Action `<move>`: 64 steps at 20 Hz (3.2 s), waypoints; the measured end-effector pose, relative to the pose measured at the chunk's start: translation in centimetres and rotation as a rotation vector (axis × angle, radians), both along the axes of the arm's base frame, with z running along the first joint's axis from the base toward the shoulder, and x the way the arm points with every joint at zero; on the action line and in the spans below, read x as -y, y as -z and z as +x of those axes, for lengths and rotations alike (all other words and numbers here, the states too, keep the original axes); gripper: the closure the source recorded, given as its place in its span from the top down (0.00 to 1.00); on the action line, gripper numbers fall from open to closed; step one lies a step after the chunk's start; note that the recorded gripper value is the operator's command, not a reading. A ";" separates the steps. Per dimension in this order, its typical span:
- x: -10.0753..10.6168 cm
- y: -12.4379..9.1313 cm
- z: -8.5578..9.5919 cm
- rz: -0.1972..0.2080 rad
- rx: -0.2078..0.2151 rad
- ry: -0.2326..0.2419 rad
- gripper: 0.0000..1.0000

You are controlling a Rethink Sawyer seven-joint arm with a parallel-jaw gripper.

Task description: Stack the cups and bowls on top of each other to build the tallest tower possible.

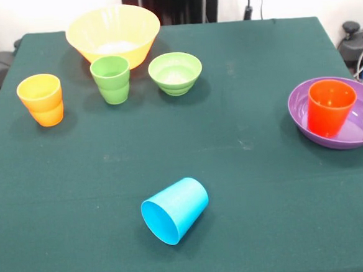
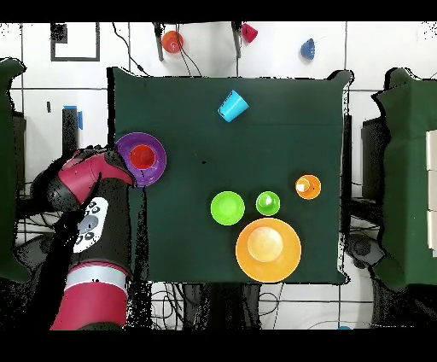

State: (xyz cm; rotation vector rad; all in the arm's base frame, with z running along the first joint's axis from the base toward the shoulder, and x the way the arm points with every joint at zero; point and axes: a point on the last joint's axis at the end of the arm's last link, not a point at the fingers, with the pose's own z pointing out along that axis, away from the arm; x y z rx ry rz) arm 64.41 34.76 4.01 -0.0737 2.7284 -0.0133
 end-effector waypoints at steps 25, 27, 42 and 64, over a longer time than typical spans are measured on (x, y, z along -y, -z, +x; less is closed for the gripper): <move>1.7 2.2 -0.4 -0.005 -0.090 0.105 1.00; 2.1 1.5 -0.2 0.000 -0.087 0.115 1.00; 1.5 -0.2 0.1 0.020 -0.073 0.129 1.00; 2.7 3.4 0.0 -0.016 -0.090 0.133 1.00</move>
